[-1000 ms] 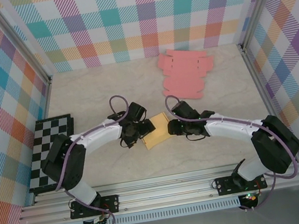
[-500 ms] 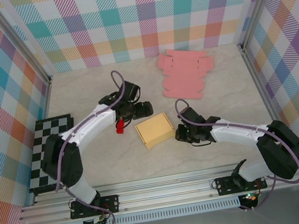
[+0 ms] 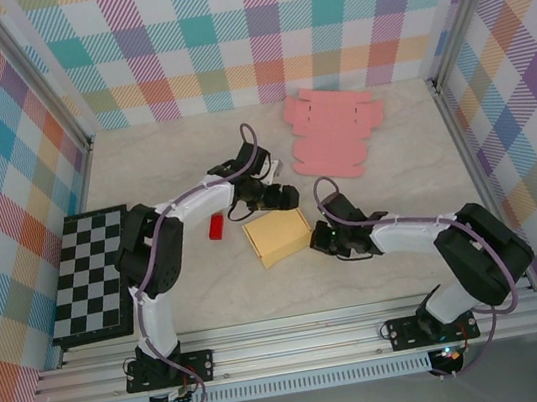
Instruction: Fold the paper box
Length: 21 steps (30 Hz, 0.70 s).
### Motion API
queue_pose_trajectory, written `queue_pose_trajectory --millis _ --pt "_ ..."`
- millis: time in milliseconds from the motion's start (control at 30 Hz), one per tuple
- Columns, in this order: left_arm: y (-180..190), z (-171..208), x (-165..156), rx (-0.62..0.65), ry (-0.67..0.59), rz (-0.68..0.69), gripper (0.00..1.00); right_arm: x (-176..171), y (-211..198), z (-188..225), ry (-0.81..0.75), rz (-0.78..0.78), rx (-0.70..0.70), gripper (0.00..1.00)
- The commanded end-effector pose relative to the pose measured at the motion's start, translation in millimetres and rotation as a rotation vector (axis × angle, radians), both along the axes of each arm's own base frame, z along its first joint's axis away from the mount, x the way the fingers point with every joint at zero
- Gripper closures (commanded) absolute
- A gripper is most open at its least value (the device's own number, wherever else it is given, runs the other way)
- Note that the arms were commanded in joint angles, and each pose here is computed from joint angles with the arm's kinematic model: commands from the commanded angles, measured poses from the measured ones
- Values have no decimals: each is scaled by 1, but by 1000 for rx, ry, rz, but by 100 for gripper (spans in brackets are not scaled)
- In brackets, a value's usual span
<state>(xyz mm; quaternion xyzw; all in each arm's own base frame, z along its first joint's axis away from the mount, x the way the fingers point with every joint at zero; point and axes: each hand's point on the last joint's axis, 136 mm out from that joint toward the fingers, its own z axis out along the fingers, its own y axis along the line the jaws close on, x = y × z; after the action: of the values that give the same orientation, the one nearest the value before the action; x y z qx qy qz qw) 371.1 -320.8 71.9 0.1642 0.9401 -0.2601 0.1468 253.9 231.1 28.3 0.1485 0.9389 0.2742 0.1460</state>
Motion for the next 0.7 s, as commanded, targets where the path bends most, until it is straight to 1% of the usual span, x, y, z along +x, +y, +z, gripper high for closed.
queue_pose_trajectory --millis 0,133,267,367,467,533,600,667 --pt "-19 0 2 -76 11 -59 23 10 -1 3 -44 1 20 94" --pt "-26 -8 -7 -108 53 -70 26 13 -6 -1 -44 -9 18 94" --pt "-31 -14 -22 -134 90 -70 28 18 -2 -4 -61 -1 60 94" --pt "-36 -20 -34 -149 117 -68 29 25 8 2 -110 35 105 94" --pt "-48 -23 -42 -179 139 -78 33 35 20 13 -201 87 149 94" --pt "-54 -26 -49 -188 161 -85 34 42 26 25 -291 119 173 94" --pt "-62 -26 -58 -211 179 -93 34 49 27 41 -385 118 200 93" --pt "-71 -26 -64 -239 200 -98 35 56 32 58 -444 126 228 93"
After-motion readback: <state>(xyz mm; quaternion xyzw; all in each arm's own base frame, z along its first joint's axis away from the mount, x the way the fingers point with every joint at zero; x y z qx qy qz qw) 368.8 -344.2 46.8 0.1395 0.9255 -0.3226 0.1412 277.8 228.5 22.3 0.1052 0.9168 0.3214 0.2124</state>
